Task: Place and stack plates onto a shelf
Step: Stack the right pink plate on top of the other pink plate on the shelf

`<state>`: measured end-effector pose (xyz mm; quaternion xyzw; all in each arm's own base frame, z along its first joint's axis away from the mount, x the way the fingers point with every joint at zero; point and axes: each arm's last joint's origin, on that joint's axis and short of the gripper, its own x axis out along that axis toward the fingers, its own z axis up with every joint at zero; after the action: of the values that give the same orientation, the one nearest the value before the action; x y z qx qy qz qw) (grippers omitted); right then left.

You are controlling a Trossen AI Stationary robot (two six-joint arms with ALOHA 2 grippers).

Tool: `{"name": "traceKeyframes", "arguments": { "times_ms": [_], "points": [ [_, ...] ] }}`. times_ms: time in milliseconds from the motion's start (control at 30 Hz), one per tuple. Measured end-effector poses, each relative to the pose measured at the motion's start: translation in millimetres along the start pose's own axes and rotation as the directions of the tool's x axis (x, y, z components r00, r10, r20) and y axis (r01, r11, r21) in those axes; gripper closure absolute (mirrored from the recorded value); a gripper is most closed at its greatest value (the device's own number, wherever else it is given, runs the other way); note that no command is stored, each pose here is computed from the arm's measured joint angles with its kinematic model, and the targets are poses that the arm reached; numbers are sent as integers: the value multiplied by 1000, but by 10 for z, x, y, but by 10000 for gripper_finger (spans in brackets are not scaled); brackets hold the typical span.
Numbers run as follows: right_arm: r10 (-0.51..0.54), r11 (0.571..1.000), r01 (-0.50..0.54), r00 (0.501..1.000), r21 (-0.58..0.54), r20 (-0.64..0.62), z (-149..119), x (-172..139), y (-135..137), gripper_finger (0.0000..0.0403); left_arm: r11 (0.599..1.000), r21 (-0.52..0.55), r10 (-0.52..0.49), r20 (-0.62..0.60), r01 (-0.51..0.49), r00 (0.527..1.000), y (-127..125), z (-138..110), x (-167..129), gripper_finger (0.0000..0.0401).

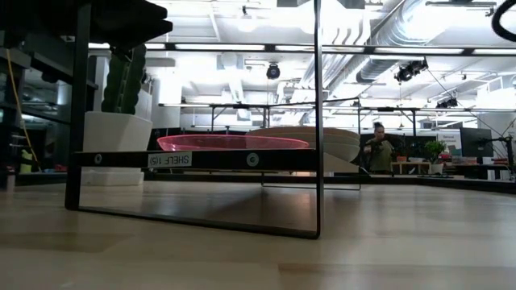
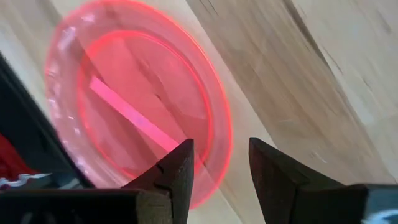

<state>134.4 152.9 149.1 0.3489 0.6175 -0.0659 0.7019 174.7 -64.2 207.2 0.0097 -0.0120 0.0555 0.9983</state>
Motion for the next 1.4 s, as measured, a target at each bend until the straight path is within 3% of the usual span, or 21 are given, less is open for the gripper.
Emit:
{"name": "traceKeyframes", "arguments": {
  "times_ms": [467,567,700,767,900,1000,1233,1400],
  "points": [
    [-4,999,2,999,-40,-48,-27,272,72,278,1000,2,-3,-11,3,1000,-1,-12,0,270],
    [-16,997,12,999,-73,-51,-29,273,61,310,1000,3,-3,-11,3,1000,-1,-12,0,270],
    [-38,993,31,998,-111,-55,-30,274,39,382,1000,3,-3,-12,3,1000,-1,-13,0,270],
    [-28,989,18,998,-145,-64,-32,272,47,394,1000,3,-3,-12,3,1000,-1,-12,0,270],
    [24,970,-46,995,-239,-95,-31,221,73,399,1000,4,-3,-12,3,1000,-1,-13,0,270],
    [99,961,-122,990,-250,-101,38,114,109,401,1000,14,-3,-11,3,1000,-1,-12,0,270],
    [327,909,-315,945,-272,-3,250,-160,230,403,999,36,-2,-11,3,1000,0,-12,0,270],
    [377,898,-350,924,-266,59,387,-279,215,403,1000,31,-2,-11,2,1000,0,-12,0,270]
  ]
}}
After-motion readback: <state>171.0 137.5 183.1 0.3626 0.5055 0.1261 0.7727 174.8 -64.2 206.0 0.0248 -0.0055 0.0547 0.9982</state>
